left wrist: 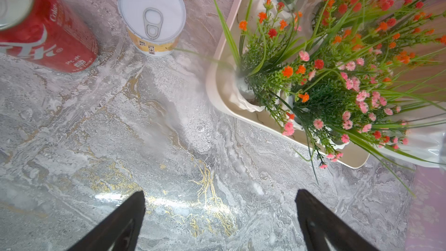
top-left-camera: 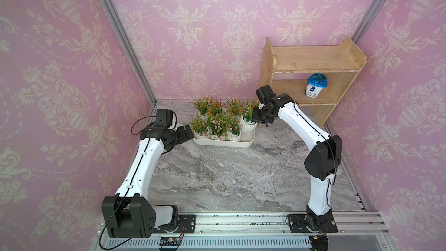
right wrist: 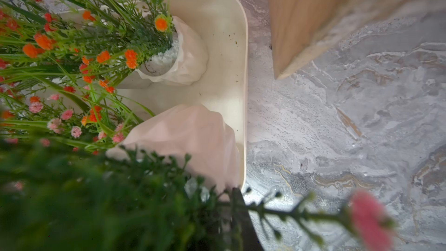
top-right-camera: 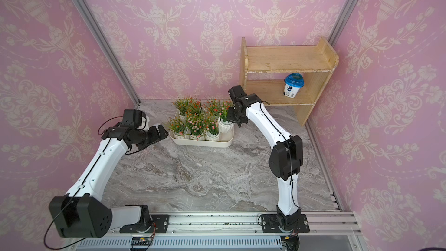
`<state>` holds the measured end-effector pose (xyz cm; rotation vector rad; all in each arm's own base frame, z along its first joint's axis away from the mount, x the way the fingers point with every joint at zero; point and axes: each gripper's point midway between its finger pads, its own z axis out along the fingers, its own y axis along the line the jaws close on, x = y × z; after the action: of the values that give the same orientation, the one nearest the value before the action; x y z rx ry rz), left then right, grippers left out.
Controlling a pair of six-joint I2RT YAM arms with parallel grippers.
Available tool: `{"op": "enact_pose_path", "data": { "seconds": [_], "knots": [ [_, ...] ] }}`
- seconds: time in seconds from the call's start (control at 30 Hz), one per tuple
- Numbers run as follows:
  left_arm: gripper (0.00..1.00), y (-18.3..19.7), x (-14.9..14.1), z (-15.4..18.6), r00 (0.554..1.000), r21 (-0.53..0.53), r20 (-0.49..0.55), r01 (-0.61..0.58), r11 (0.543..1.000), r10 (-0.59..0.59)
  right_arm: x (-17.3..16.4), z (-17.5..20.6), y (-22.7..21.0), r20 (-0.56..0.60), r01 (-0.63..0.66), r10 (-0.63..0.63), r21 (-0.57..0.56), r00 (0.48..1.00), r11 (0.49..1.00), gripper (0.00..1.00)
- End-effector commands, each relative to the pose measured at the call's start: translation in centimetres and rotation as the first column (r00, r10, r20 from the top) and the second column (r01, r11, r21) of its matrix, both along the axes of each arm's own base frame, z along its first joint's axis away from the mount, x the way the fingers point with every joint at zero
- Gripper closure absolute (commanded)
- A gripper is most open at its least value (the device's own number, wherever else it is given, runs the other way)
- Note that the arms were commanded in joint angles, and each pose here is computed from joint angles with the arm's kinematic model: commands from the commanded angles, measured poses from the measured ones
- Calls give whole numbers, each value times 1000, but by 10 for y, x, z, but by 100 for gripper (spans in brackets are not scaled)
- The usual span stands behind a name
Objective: Put the potted gypsophila into the storage box
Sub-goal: Pick up the baby's breath potted plant from the center of the board, then place the baby's breath potted plant at the storage box.
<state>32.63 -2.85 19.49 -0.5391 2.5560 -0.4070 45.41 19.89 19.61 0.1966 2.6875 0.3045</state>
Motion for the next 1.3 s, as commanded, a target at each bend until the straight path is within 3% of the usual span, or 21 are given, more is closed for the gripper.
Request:
{"op": "enact_pose_path", "data": {
  "seconds": [0.0, 0.4, 0.83, 1.07, 1.27],
  "knots": [
    [1, 5, -9, -2, 1000, 25, -10, 12, 1000, -11, 21, 35, 8, 119, -28, 26, 14, 993, 999, 91],
    [1, 7, -8, -5, 1000, 15, -16, 4, 1000, -4, 20, 37, 10, 126, -34, 33, 5, 992, 999, 91],
    [1, 7, -8, -1, 1000, 11, -6, 2, 1000, -2, 21, 69, 30, 229, -194, 223, -142, 948, 971, 92],
    [1, 10, -11, 2, 1000, 19, -1, -2, 1000, 2, 38, 70, 17, 259, -223, 311, -318, 914, 921, 92],
    [1, 10, -10, 3, 1000, 13, 2, -6, 1000, 6, 50, 73, 26, 297, -252, 355, -333, 887, 909, 92]
  ]
}}
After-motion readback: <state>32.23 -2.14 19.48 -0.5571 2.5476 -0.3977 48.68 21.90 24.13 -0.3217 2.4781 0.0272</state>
